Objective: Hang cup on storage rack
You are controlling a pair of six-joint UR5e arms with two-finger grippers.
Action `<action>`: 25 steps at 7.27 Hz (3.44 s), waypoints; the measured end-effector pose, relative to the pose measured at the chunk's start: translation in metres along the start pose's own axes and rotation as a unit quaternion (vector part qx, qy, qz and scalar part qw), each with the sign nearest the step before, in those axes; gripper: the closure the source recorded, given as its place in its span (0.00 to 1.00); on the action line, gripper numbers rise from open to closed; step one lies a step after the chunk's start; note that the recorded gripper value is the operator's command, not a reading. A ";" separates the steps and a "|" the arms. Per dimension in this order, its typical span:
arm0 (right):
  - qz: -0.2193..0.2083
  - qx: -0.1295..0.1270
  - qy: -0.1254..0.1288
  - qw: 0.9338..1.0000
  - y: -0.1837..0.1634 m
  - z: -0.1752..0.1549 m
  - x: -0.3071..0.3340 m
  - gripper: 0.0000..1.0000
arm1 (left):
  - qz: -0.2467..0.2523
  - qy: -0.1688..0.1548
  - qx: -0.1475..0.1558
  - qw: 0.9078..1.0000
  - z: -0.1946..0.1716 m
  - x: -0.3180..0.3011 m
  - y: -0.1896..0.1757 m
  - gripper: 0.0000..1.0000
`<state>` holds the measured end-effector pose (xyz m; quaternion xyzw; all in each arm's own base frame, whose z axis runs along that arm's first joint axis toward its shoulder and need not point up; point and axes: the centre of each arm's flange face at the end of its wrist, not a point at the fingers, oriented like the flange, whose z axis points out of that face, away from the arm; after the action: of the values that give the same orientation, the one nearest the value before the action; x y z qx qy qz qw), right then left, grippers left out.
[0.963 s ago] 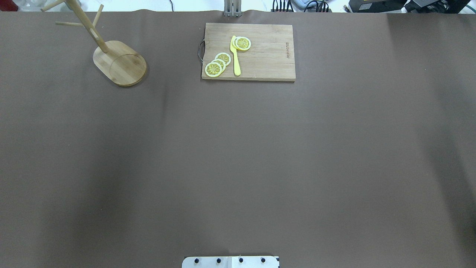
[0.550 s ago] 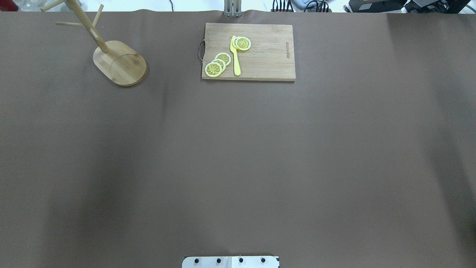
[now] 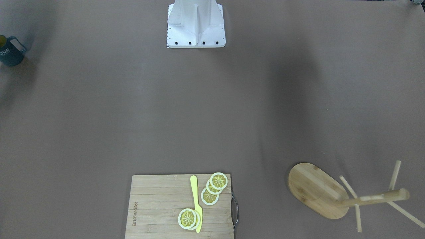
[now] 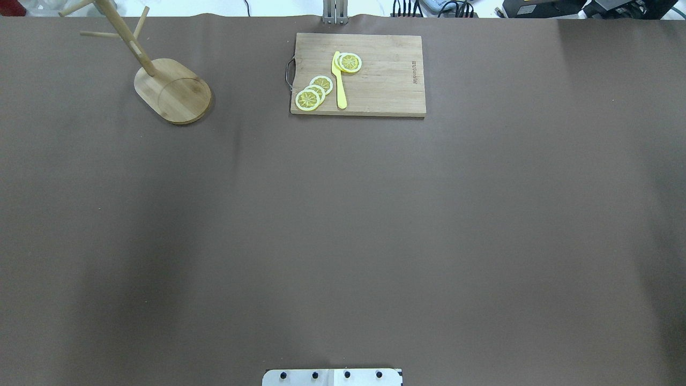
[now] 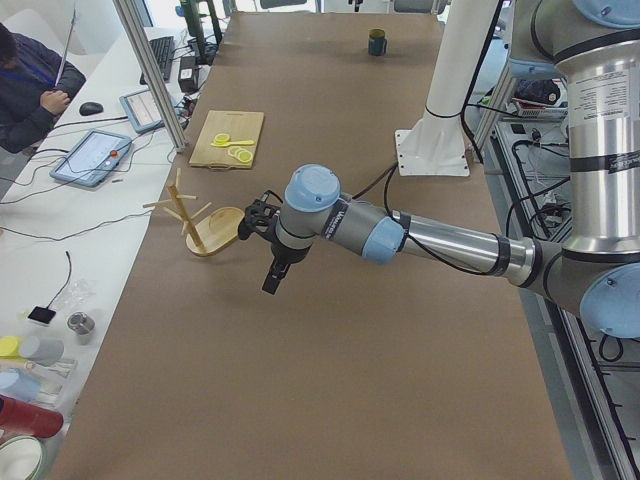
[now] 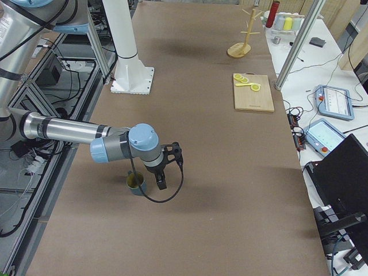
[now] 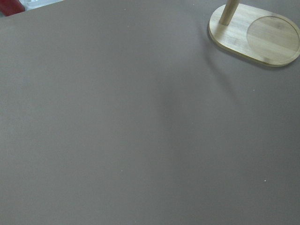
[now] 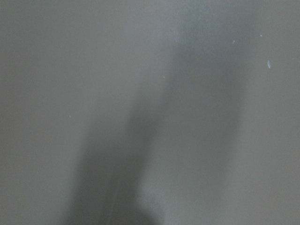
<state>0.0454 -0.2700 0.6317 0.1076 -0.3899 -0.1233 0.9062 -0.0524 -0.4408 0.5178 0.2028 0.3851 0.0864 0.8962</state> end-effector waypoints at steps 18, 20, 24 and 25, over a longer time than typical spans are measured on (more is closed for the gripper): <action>-0.111 -0.036 -0.007 0.993 0.084 0.089 0.007 0.05 | 0.004 0.000 0.004 1.000 -0.003 0.003 -0.001 0.00; -0.082 -0.034 -0.013 0.996 0.080 0.094 0.000 0.03 | 0.007 0.000 0.007 1.000 -0.004 0.004 -0.001 0.00; -0.054 -0.039 -0.016 0.998 0.082 0.098 -0.004 0.17 | 0.009 0.000 0.009 1.000 -0.004 0.004 0.000 0.00; -0.056 -0.042 -0.015 0.997 0.082 0.099 -0.005 0.31 | 0.009 0.000 0.009 1.000 -0.004 0.003 0.000 0.00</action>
<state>-0.0191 -0.2009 0.7191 0.0899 -0.3909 -0.1918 0.8957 -0.0527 -0.4384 0.5133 0.2139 0.3839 0.0909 0.8936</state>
